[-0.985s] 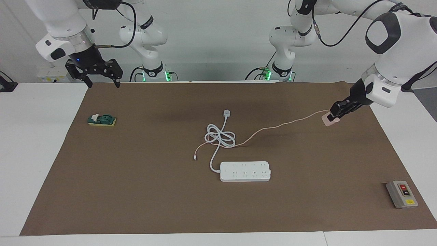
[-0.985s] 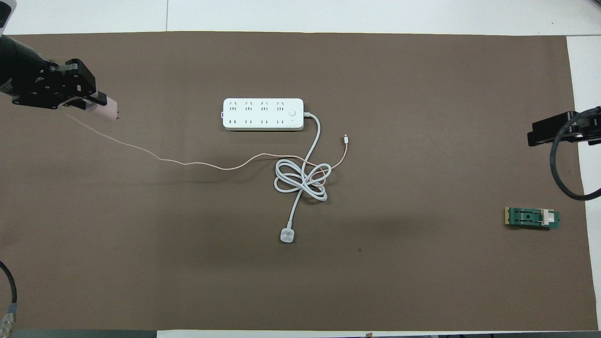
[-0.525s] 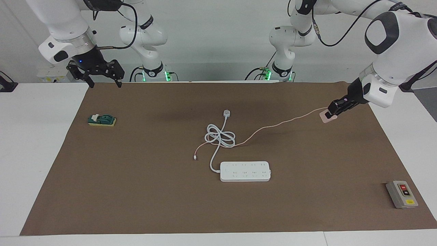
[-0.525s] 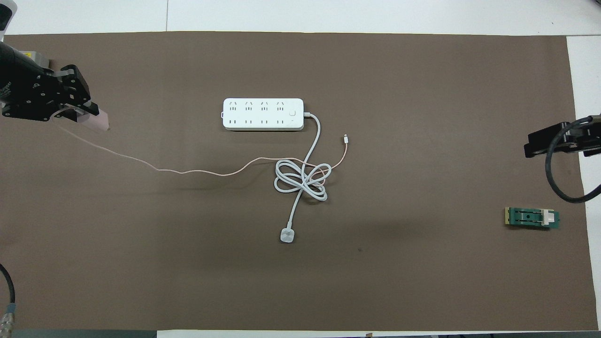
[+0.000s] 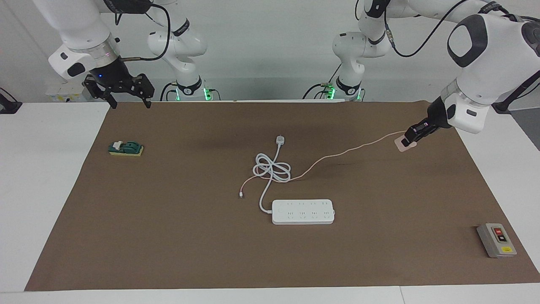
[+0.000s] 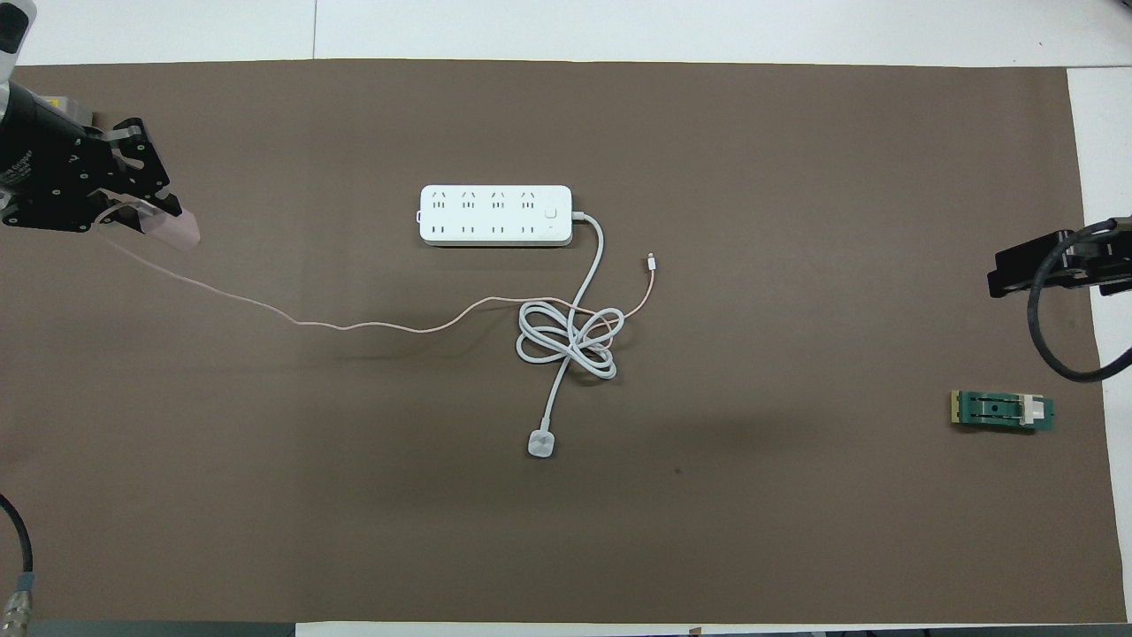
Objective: Plug charger into power strip
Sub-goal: 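Carry the pink charger with the left gripper toward the strip's end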
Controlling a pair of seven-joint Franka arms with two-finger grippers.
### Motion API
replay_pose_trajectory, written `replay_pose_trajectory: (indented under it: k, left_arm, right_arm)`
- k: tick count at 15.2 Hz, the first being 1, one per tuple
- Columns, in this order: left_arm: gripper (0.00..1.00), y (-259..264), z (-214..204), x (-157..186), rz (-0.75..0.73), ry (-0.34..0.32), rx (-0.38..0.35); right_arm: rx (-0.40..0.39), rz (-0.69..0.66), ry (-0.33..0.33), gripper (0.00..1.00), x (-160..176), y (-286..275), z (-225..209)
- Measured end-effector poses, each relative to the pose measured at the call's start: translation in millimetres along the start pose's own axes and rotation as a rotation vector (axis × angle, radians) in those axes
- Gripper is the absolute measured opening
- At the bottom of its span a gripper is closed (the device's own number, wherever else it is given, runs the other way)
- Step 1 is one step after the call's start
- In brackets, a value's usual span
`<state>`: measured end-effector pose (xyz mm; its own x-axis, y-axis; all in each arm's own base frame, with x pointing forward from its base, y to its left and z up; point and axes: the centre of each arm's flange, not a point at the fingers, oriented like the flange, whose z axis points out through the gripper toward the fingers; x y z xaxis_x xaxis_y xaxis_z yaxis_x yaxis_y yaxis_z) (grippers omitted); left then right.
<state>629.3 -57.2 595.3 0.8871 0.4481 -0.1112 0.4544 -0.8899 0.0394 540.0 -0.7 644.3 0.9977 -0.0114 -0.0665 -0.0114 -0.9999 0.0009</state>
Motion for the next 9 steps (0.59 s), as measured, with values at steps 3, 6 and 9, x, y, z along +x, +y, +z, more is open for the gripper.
replay_pose_trajectory:
  k: [3,6,9]
  left_arm:
    - [0.29,18,2,-4,-0.116,0.071,0.033]
    - [0.29,33,11,-4,-0.27,0.094,0.033]
    - [0.29,41,21,-4,-0.42,0.088,0.036]
  right_arm:
    - [0.0,0.0,0.0,1.0,0,0,0]
    - [0.0,0.0,0.0,1.0,0,0,0]
    - [0.0,0.0,0.0,1.0,0,0,0]
